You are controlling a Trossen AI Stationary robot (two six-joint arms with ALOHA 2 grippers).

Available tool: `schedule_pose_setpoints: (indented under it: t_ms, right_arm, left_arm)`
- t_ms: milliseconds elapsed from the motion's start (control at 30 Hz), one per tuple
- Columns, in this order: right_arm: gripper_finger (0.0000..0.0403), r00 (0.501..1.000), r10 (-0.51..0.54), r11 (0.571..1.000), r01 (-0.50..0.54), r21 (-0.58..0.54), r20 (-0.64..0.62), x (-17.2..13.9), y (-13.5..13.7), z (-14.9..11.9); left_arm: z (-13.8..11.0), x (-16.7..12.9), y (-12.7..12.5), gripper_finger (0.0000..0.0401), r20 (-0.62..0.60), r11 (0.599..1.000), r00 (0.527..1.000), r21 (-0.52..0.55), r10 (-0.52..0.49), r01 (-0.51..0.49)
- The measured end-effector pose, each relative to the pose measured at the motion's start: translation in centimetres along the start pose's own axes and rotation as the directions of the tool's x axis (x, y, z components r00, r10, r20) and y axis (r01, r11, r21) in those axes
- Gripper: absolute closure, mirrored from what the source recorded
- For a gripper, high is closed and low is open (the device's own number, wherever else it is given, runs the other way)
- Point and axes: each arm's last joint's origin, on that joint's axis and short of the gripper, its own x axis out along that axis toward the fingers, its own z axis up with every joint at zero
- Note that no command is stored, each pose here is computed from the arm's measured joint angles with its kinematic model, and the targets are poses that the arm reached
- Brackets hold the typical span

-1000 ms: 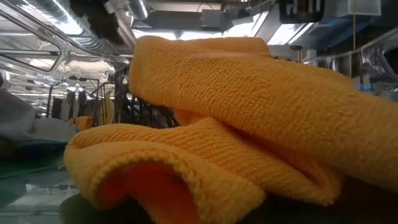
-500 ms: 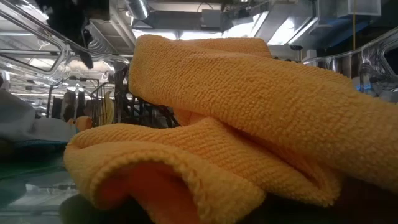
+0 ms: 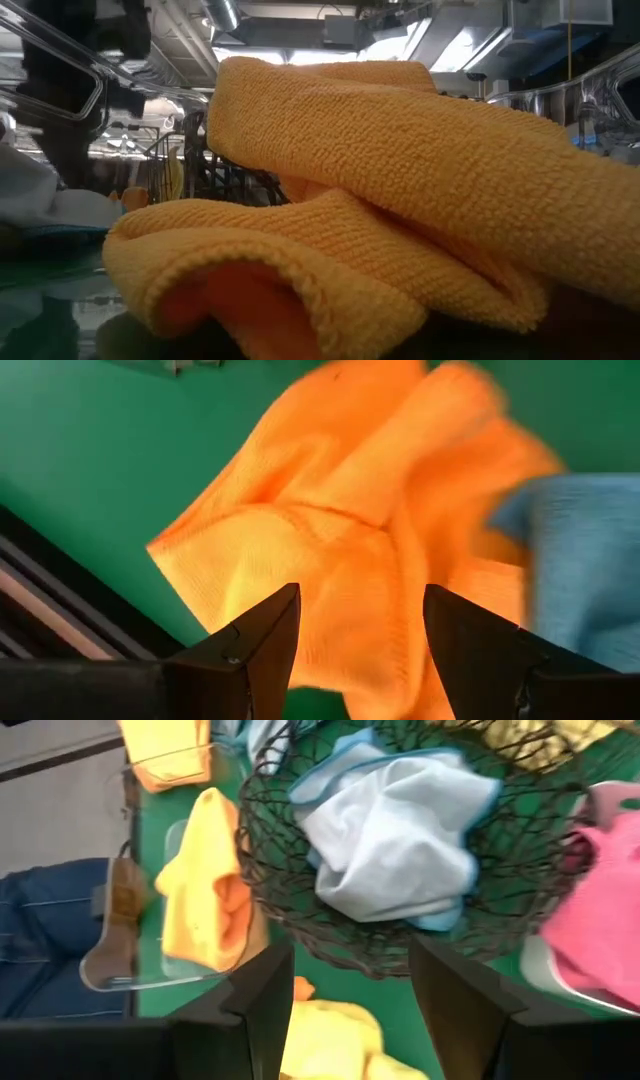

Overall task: Sort microfiber towel by color & place in baskets
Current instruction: Put the orange microfiber towel into the transparent bin

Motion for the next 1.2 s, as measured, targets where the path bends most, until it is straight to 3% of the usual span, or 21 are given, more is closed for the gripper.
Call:
schedule_pose_setpoints:
  t_ms: [467, 667, 900, 1200]
  right_arm:
    - [0.0207, 0.996, -0.072, 0.988, 0.064, -0.139, -0.052, 1.2, -0.9, -1.8]
    - [0.0207, 0.997, -0.075, 0.992, 0.072, -0.104, -0.022, 1.1, -1.8, -3.3]
    - [0.0207, 0.997, -0.057, 0.994, 0.062, -0.094, 0.056, 1.6, -2.6, -5.0]
    - [0.0207, 0.996, -0.042, 0.997, 0.047, -0.064, 0.085, 3.9, -3.8, -7.8]
  left_arm:
    - [-1.5, 4.6, -0.3, 0.0198, 0.093, 0.997, 0.996, -0.081, -0.008, 0.016]
    - [-1.9, 5.0, -0.3, 0.0258, 0.076, 0.983, 0.997, -0.177, -0.035, 0.048]
    - [-0.6, 3.6, -0.9, 0.0387, 0.105, 0.973, 0.989, -0.197, -0.1, 0.119]
    - [2.2, -1.8, -1.2, 0.0396, 0.152, 0.978, 0.974, -0.103, -0.165, 0.182]
